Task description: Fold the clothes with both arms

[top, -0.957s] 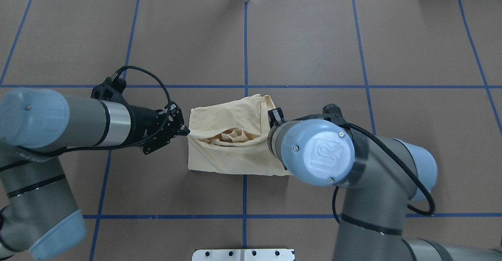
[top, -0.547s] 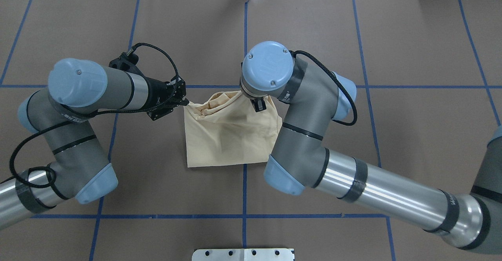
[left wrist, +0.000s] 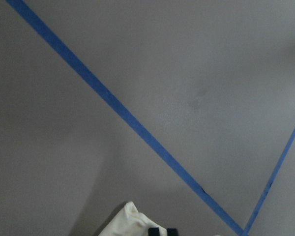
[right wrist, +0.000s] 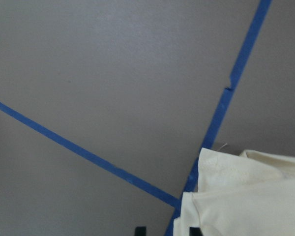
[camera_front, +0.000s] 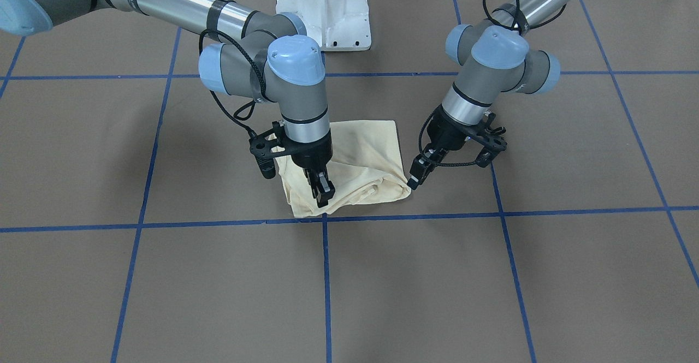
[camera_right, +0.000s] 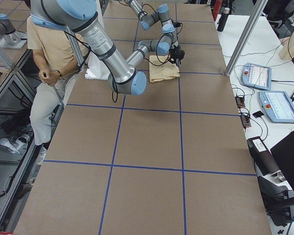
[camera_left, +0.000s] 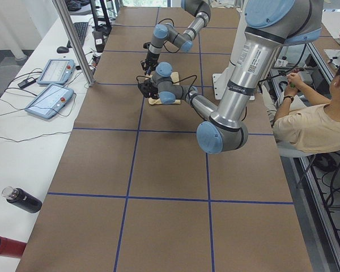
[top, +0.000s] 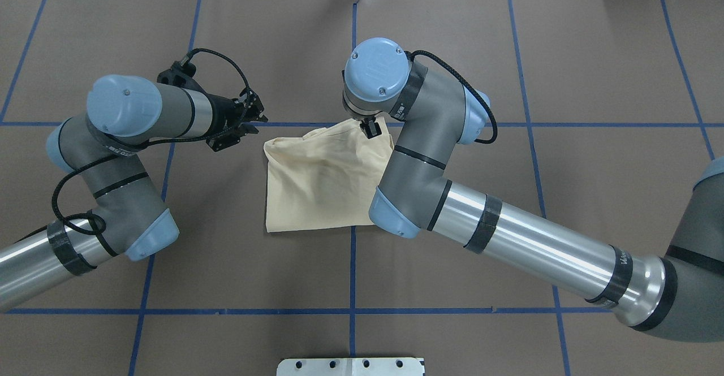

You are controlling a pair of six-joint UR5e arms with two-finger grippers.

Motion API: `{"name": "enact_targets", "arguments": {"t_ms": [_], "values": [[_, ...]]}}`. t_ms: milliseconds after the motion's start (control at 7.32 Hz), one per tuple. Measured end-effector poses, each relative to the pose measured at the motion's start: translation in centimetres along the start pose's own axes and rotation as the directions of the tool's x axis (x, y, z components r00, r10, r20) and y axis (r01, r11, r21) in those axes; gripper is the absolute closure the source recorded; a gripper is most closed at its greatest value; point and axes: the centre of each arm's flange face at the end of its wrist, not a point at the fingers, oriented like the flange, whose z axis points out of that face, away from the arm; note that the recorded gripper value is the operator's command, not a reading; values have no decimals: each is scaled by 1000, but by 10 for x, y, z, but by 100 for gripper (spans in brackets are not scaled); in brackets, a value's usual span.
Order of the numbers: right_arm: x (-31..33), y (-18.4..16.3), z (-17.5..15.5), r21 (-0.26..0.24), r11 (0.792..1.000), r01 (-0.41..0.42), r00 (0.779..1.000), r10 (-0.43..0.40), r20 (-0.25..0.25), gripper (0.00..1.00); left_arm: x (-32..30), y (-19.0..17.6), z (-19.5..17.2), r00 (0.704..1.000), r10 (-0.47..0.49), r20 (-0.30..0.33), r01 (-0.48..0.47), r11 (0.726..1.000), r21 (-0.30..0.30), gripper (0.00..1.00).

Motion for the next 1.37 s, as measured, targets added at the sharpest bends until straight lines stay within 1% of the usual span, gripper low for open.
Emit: {"name": "enact_targets", "arguments": {"t_ms": [137, 273, 410, 547, 683, 820, 957, 1093, 1230, 1367], "values": [[-23, -28, -7, 22, 999, 28, 999, -28, 15, 0, 8, -20, -8, 1000, 18, -20, -17, 999, 31, 0], [-52, -77, -19, 50, 996, 68, 998, -69, 15, 0, 15, -42, -19, 999, 26, -36, -24, 998, 61, 0], [-70, -131, -27, 76, 988, 135, 991, -134, -15, 0, 18, -55, -28, 997, 67, -40, -64, 995, 79, 0], [-71, -185, -25, 100, 962, 255, 966, -249, -66, 0, 10, -69, -38, 984, 176, -21, -173, 981, 86, 0], [-61, -246, -20, 94, 905, 415, 907, -402, -130, 0, -14, -91, -53, 947, 322, 20, -322, 942, 95, 0], [-45, -315, -17, 40, 814, 579, 804, -563, -191, 0, -45, -118, -68, 883, 463, 76, -469, 878, 101, 0], [-23, -391, -20, -40, 704, 709, 679, -697, -228, 0, -74, -153, -88, 801, 585, 130, -596, 799, 78, 0], [4, -467, -29, -124, 595, 794, 560, -796, -230, 0, -100, -194, -115, 705, 692, 156, -702, 712, 16, 0], [34, -530, -40, -195, 497, 846, 460, -864, -206, 0, -131, -235, -147, 597, 787, 153, -791, 610, -53, 0], [66, -586, -54, -242, 420, 875, 386, -905, -177, 0, -169, -276, -182, 490, 858, 153, -856, 507, -101, 0]]}}
